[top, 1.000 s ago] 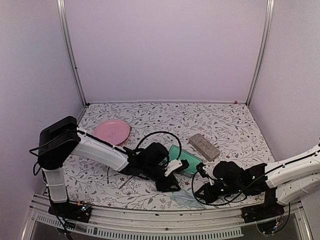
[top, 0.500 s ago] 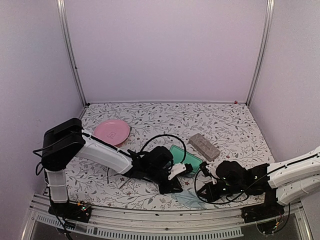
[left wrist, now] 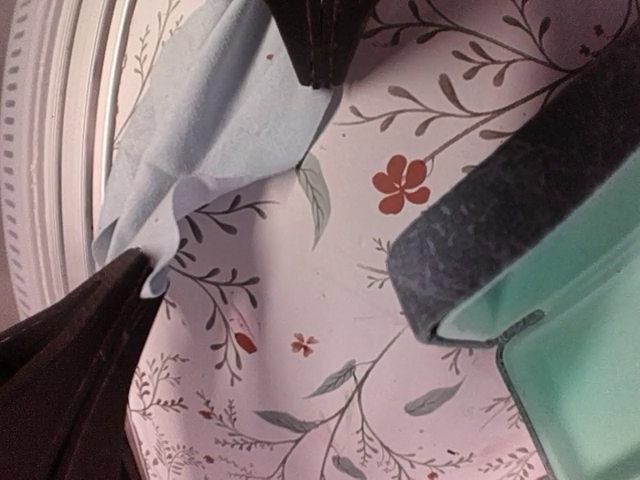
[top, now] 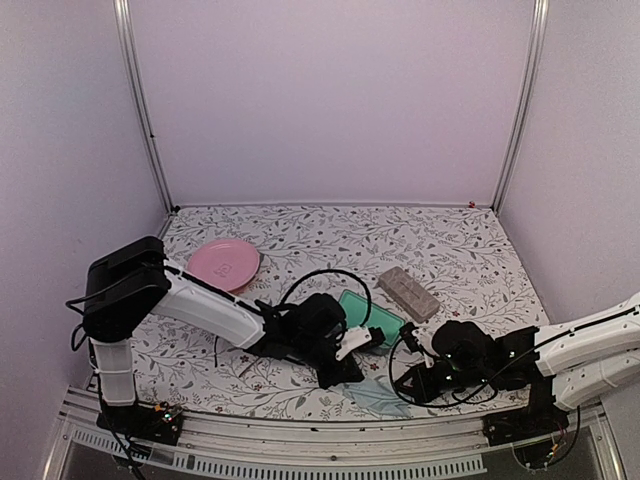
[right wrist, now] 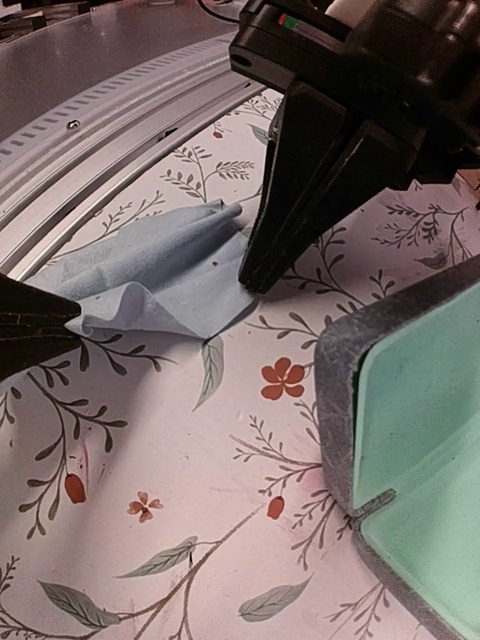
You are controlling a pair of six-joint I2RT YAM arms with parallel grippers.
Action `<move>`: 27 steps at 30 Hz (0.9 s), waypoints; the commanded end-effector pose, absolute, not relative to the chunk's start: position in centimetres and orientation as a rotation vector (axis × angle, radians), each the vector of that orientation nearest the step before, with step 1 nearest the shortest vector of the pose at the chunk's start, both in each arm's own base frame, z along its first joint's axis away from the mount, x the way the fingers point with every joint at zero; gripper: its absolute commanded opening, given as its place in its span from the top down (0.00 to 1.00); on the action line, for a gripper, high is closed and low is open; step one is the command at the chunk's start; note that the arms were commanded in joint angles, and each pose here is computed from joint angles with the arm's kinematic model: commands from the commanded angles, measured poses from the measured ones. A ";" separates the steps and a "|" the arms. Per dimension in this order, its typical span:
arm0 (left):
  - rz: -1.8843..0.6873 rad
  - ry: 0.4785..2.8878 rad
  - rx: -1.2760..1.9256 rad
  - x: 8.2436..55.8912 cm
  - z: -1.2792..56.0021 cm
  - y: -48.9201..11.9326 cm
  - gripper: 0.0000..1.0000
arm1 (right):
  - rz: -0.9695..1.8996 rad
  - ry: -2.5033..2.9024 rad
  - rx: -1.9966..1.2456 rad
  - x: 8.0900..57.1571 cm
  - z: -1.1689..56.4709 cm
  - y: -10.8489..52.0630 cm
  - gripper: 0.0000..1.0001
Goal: Organize the sunglasses
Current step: Pick up the glasses cleaning cloth from the center of the board.
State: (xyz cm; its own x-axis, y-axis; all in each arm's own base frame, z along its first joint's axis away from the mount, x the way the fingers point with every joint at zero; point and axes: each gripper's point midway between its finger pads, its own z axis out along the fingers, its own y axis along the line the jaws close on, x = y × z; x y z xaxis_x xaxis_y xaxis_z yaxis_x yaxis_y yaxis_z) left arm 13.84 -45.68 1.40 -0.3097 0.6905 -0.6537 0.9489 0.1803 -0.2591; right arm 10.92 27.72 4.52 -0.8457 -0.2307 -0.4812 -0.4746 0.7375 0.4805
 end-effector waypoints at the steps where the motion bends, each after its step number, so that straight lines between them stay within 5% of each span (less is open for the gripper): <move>1: -0.885 2.151 1.547 12.9 -0.2 -44.0 1.00 | 0.846 2.521 -0.539 11.5 4.9 27.9 1.00; 27: -0.839 2.185 1.229 14.6 5.5 -36.7 1.00 | 0.803 2.374 -0.805 14.7 7.6 35.8 1.00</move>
State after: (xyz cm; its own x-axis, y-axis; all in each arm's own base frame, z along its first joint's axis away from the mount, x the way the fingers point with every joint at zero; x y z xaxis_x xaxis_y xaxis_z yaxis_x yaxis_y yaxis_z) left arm 13.87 -37.83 3.66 -0.4525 0.6185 -0.6424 0.8900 0.3583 -0.2818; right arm 14.04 34.28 6.67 -0.7351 -0.3608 -0.5739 -0.6260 0.6862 0.3704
